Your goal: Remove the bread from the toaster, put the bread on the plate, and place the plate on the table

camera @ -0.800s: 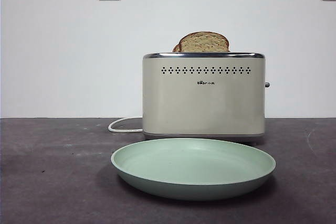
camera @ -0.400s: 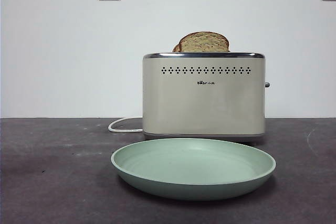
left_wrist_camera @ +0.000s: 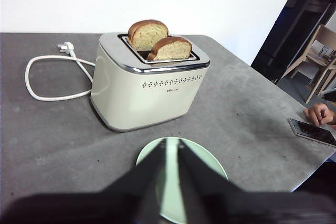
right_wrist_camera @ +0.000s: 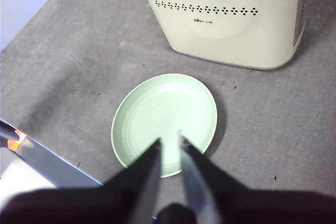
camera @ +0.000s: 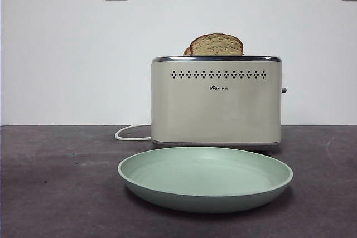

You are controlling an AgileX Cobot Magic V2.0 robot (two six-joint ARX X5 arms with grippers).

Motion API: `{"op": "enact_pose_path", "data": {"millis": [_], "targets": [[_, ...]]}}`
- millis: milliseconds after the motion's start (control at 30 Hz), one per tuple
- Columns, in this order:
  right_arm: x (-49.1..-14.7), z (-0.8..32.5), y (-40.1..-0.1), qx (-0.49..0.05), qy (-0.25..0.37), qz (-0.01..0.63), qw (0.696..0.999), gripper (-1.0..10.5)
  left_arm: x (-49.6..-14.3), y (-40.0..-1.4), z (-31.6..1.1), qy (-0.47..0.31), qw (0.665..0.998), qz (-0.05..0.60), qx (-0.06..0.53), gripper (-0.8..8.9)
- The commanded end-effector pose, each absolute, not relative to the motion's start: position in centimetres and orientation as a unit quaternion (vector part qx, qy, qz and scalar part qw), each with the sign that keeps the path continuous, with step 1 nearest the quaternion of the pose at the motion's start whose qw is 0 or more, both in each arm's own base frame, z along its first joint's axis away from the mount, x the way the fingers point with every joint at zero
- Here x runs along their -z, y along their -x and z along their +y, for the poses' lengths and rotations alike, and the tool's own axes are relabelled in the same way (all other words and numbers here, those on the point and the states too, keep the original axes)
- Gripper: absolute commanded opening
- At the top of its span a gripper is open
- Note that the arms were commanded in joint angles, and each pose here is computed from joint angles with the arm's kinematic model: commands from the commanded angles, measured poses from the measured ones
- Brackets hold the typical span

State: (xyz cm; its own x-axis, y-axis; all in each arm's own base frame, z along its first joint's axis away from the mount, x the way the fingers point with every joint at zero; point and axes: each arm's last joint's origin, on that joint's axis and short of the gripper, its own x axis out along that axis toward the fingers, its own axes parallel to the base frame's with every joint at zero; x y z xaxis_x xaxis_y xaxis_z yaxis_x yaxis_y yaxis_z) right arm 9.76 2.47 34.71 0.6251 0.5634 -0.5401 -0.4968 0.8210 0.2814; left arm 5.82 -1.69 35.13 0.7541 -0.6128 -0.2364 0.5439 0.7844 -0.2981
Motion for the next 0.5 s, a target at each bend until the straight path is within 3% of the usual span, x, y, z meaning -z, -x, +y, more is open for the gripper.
{"op": "enact_pose_path", "data": {"millis": [33, 100, 500], "targets": [[-34.9, 2.5, -9.7, -0.298, -0.048, 0.312, 0.901, 5.3, -35.3, -5.8, -1.7, 0.099, 0.932, 0.155, 0.313, 5.11], [-34.9, 2.5, -9.7, -0.298, -0.049, 0.312, 0.901, 6.3, -35.3, -5.9, -1.7, 0.099, 0.931, 0.157, 0.315, 6.18], [-34.8, 2.5, -9.9, -0.298, -0.049, 0.316, 0.899, 6.3, -36.5, -9.1, -2.2, 0.081, 0.916, 0.111, 0.378, 6.17]]}}
